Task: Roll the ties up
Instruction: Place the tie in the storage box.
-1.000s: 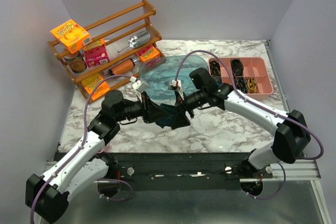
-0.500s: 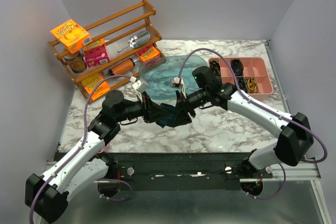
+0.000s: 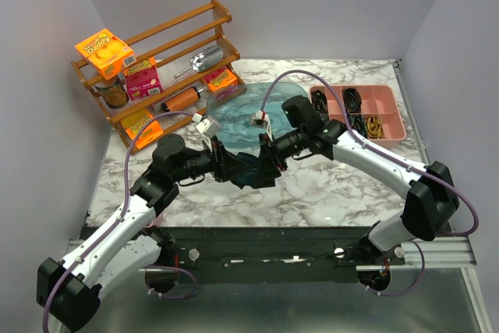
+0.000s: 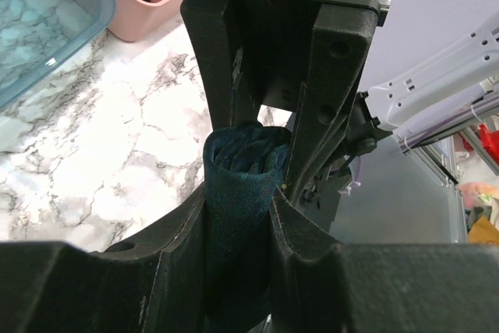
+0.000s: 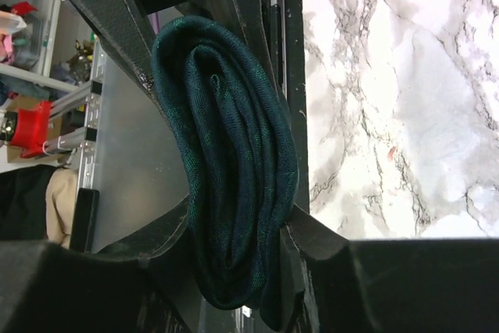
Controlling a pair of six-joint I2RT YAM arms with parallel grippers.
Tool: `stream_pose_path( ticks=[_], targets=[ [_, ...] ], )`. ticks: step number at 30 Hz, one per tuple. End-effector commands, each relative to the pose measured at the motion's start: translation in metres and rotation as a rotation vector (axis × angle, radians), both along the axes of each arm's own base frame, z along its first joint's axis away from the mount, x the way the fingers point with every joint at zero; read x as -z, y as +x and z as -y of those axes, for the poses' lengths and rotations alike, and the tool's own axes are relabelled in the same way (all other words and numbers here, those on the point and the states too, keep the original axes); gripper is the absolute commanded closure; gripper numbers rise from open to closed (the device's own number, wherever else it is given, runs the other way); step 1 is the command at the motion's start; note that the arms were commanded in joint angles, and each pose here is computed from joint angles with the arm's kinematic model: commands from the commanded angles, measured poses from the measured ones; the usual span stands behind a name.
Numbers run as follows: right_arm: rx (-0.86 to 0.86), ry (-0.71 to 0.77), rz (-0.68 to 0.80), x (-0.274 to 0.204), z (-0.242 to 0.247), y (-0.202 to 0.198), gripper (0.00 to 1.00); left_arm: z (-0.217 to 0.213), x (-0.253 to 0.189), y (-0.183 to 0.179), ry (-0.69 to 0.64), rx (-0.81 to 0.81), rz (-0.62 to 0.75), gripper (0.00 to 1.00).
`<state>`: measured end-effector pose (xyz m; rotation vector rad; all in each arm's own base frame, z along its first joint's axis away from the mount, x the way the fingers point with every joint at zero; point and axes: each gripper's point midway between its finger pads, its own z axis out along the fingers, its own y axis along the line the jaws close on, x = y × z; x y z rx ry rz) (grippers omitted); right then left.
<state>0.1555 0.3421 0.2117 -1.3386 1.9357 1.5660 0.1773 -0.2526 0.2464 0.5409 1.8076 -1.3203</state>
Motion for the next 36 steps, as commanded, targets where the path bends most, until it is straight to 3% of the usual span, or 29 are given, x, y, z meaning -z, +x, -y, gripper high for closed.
stream_pose_path(
  ticks=[1, 4, 5, 9, 14, 17, 20, 21, 24, 26, 27, 36],
  targets=[
    [-0.023, 0.062, 0.002, -0.021, -0.012, 0.004, 0.6, -0.001, -0.003, 0.006, 0.02, -0.032, 0.019, 1.0],
    [-0.015, 0.061, -0.006, -0.019, -0.014, 0.006, 0.68, 0.0, -0.003, 0.005, 0.021, -0.032, 0.019, 1.0],
    [-0.014, 0.063, -0.009, -0.019, -0.014, 0.006, 0.78, -0.001, -0.003, 0.006, 0.022, -0.036, 0.021, 1.0],
    [0.03, 0.058, 0.008, -0.017, -0.016, 0.013, 0.96, -0.002, -0.002, 0.008, 0.031, -0.05, 0.024, 1.0],
    [0.105, 0.024, 0.039, -0.011, -0.016, 0.024, 1.0, -0.006, 0.001, 0.012, 0.053, -0.093, 0.026, 0.99],
    [0.129, 0.011, 0.038, -0.01, -0.016, 0.028, 1.0, -0.014, 0.003, 0.021, 0.082, -0.163, 0.027, 0.87],
    [0.153, -0.01, 0.03, -0.005, -0.017, 0.032, 1.0, -0.028, 0.005, 0.033, 0.117, -0.274, 0.025, 0.57],
    [0.157, -0.014, 0.029, -0.003, -0.017, 0.032, 1.0, -0.031, 0.005, 0.036, 0.125, -0.301, 0.025, 0.38],
    [0.178, -0.03, 0.02, 0.001, -0.017, 0.036, 0.99, -0.046, 0.003, 0.046, 0.139, -0.411, 0.024, 0.17],
    [0.187, -0.037, 0.014, 0.002, -0.018, 0.038, 1.0, -0.053, 0.0, 0.051, 0.148, -0.462, 0.028, 0.11],
    [0.19, -0.037, 0.017, 0.002, -0.018, 0.039, 1.0, -0.055, 0.0, 0.052, 0.151, -0.473, 0.031, 0.02],
    [0.322, -0.114, 0.034, 0.013, -0.019, 0.067, 0.99, -0.079, -0.027, 0.063, 0.117, -0.627, 0.095, 0.01]
  ],
)
